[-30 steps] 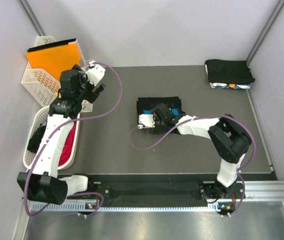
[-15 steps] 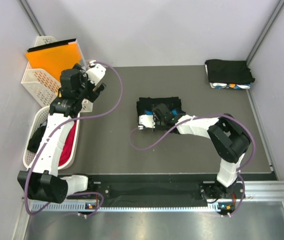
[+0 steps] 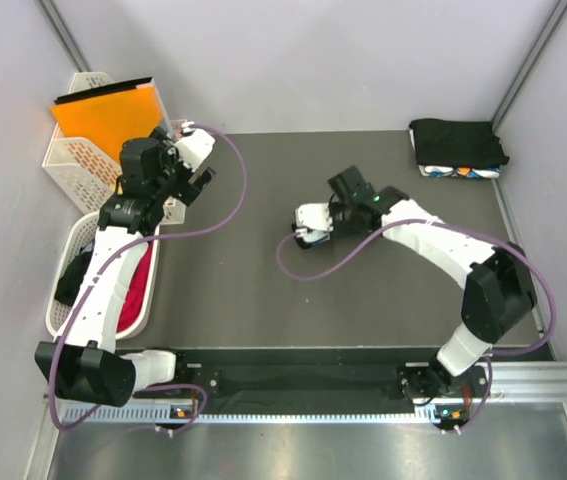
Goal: Fold and stack the t-shirts
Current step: Put the neatly folded tshirt into the corner of the board with the right arm
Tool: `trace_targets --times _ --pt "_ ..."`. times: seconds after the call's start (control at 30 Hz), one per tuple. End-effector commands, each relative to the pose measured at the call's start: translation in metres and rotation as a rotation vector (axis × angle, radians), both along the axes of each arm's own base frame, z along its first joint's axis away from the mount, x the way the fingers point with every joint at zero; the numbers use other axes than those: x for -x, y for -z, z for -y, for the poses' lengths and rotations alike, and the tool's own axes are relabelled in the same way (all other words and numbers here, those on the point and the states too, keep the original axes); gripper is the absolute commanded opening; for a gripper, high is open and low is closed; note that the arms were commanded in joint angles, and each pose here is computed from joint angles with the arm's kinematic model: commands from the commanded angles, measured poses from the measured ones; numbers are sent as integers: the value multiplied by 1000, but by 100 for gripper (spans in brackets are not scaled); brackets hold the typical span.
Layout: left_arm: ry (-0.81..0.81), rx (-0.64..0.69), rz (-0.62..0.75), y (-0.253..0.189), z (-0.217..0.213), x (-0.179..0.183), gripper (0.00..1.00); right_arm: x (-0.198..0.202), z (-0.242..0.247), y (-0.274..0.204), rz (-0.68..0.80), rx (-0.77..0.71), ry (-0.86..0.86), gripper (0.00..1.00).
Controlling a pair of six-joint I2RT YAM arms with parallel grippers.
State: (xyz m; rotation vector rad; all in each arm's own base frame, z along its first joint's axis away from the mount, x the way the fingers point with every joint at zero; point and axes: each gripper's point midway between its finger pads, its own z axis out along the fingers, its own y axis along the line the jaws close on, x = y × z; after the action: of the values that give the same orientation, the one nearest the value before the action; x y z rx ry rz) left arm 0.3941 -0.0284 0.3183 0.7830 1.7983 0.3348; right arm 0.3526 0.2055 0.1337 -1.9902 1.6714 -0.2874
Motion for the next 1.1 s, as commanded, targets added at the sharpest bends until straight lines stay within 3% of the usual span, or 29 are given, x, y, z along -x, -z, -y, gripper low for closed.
trace_targets --times 0.0,0.53,1.07 --pt "29 39 76 -26 6 -3 99 -19 30 -72 86 9 -28 0" --pt "71 63 46 -19 15 0 99 -108 121 -178 346 58 64 0" --pt "75 89 17 -13 18 5 99 -222 216 -297 841 81 233 0"
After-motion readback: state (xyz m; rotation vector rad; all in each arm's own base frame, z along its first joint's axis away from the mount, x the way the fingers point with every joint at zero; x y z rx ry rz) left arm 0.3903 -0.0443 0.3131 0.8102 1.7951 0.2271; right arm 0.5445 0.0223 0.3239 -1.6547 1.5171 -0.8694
